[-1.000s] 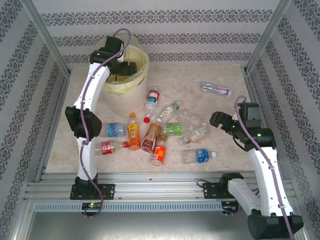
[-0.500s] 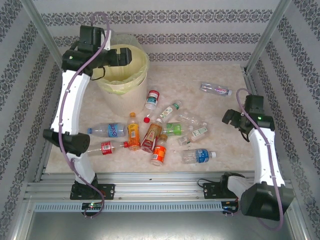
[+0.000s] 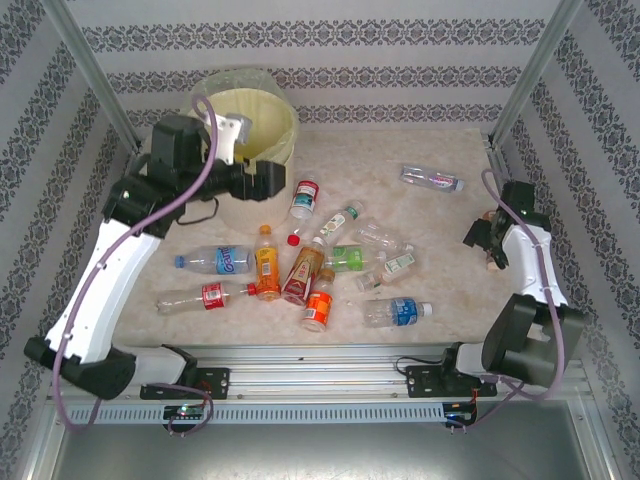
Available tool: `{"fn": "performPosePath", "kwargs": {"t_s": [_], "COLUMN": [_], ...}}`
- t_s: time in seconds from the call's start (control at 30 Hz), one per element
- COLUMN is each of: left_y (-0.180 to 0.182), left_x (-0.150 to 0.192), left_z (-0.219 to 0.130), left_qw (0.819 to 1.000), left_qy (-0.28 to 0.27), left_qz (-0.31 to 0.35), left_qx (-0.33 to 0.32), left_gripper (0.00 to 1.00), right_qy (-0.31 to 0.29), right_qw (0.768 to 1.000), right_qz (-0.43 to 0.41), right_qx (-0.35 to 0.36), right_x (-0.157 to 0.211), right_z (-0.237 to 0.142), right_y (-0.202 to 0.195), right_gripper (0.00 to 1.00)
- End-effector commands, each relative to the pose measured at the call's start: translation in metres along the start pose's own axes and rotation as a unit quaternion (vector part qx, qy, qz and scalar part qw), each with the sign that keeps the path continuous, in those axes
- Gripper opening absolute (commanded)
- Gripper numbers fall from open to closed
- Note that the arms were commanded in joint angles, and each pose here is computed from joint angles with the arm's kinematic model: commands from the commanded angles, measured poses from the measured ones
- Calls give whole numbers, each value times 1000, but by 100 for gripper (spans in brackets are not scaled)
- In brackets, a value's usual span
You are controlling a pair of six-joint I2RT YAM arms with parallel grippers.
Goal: Put the plastic bottles in the bin
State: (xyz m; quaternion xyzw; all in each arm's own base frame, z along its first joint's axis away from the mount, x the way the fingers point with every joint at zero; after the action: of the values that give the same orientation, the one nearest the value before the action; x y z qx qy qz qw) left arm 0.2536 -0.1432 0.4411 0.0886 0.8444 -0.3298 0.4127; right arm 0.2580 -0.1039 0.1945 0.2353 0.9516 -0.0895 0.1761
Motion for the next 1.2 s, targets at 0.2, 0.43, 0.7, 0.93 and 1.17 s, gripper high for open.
{"fn": "performPosePath", "kwargs": {"t_s": [0.2, 0.43, 0.7, 0.93, 1.17], "left_y": [-21, -31, -44, -46, -46], "left_x": [48, 70, 83, 92, 99], "left_z": [4, 26, 50, 57, 61], "left_qw": [998, 996, 995, 994, 994], "left_qy": [-3, 24, 49, 58, 62], "left_qz": [-20, -24, -20, -18, -24], "left_qx": [64, 79, 89, 88, 89], "left_gripper": [100, 100, 100, 100, 100], "right_qy": [12, 41, 66, 79, 96], "right_qw": [999, 997, 996, 995, 995], "right_qz": [23, 47, 50, 49, 37], "right_qx": [32, 35, 37, 21, 4], "right_x": [-20, -19, -17, -16, -17], "right_z": [33, 64, 86, 99, 113], "right_y": [-12, -16, -13, -8, 3], "right_gripper": [92, 90, 85, 83, 80]}}
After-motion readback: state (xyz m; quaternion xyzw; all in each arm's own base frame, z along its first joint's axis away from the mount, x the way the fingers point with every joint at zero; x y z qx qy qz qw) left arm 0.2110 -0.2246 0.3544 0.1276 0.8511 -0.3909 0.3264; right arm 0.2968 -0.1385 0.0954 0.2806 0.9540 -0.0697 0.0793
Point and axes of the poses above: each hand's point on the last joint's axis, 136 mm out from that joint toward the fingers, its own z axis out along the fingers, its own y axis along the line the jaws close on, x = y × z, the point moved 8 cm from there along -z, back along the fingers, and after that the axes turned 9 degrees about -z, right-handed, at the moved point
